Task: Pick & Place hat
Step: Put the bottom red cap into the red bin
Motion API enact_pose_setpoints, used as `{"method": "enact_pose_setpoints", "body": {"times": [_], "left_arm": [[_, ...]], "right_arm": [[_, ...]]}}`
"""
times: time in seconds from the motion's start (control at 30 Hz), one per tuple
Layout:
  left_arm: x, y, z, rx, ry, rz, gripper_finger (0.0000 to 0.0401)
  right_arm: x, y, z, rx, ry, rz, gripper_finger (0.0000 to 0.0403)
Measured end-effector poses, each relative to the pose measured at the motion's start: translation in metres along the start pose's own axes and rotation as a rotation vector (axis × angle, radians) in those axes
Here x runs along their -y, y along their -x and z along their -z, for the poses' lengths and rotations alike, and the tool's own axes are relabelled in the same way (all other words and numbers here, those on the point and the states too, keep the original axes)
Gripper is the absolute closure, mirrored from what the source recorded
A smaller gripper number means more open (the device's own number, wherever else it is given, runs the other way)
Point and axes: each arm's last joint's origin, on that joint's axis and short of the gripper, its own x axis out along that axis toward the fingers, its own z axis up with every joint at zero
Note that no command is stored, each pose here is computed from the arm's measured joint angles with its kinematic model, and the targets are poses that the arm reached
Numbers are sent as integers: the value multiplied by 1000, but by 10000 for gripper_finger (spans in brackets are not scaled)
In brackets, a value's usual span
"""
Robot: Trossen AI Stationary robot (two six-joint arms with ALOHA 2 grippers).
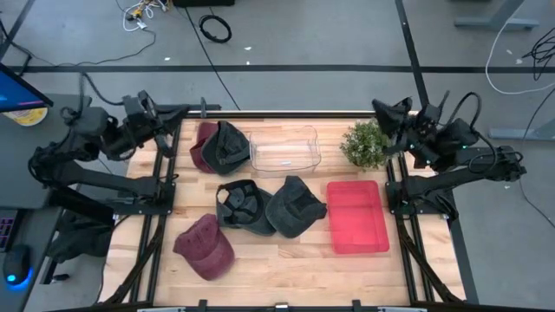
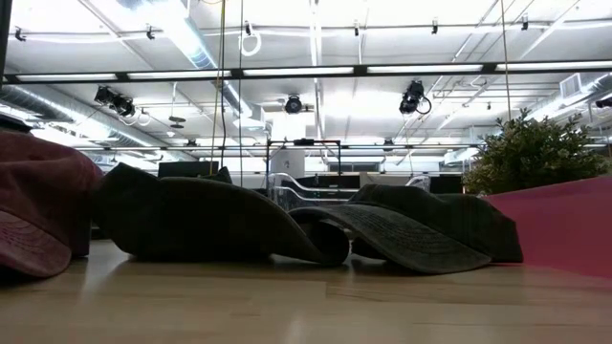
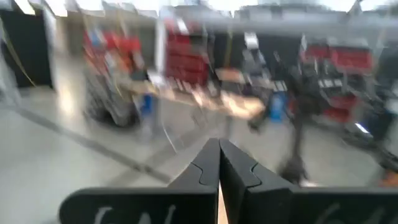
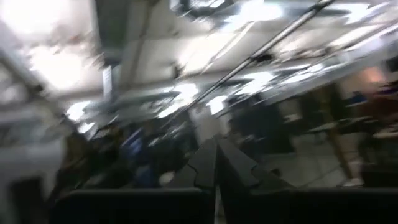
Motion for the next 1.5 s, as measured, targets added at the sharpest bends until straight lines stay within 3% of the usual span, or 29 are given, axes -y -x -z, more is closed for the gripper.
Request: {"method": "enact_pose_setpoints", "body": {"times": [0.2, 0.33, 0.63, 0.8, 1.0, 1.23, 1.5], "left_arm": [[0, 2, 7, -325, 230, -31, 365], [5, -2, 13, -531, 292, -41, 315], [27, -26, 42, -1016, 488, 74, 191], [37, -42, 66, -1273, 459, 5, 148], [58, -60, 96, -1529, 384, -51, 122], [82, -70, 130, -1726, 288, -25, 119], [88, -58, 175, -1876, 228, -42, 114]], "right_arm": [[0, 1, 19, -186, -54, -14, 369], [1, 3, 27, -257, -64, -17, 338], [1, 3, 34, -319, -105, -2, 266], [1, 3, 36, -330, -102, -3, 240], [1, 4, 42, -388, -77, 0, 223], [0, 4, 45, -423, -109, -42, 220], [-2, 2, 50, -448, -105, -63, 220]]}}
